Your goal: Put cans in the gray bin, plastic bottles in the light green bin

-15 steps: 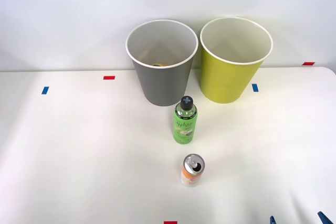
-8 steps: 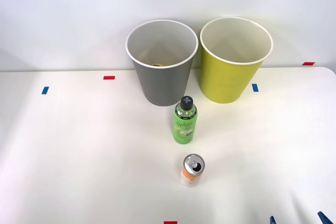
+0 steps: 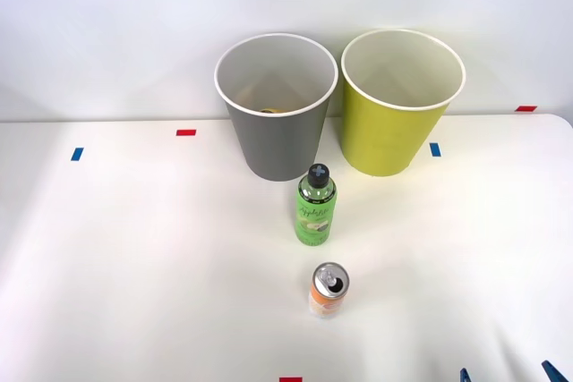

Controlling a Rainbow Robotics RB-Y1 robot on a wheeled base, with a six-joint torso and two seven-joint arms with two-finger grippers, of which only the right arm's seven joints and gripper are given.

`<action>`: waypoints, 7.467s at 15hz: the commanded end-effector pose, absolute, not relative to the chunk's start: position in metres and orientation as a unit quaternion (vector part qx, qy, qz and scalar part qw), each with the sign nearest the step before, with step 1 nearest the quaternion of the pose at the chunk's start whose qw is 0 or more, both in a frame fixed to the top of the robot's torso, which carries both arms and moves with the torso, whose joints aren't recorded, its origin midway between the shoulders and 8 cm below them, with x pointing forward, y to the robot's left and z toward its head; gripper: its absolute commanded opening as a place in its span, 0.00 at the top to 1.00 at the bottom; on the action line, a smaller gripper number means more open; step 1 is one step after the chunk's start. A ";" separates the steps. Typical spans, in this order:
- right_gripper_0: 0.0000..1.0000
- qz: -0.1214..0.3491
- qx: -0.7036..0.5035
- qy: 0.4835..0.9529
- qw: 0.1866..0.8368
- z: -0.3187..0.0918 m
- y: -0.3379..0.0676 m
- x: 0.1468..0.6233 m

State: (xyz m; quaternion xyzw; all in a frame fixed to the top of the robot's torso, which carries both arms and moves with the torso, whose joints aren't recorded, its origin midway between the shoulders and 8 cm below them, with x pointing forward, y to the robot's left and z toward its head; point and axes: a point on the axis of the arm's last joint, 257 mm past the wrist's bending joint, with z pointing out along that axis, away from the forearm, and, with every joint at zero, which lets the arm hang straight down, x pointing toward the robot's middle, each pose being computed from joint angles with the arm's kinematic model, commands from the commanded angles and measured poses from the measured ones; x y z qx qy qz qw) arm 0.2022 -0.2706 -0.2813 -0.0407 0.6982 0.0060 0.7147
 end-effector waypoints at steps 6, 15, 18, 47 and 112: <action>0.02 0.006 -0.041 0.698 0.715 -0.281 -0.271 0.202; 0.02 0.006 -0.041 0.698 0.715 -0.281 -0.271 0.202; 0.02 0.006 -0.041 0.698 0.715 -0.281 -0.271 0.202; 0.00 0.179 -0.200 0.628 0.730 -0.258 -0.175 0.215; 1.00 0.339 -0.200 0.503 0.770 0.006 -0.041 0.363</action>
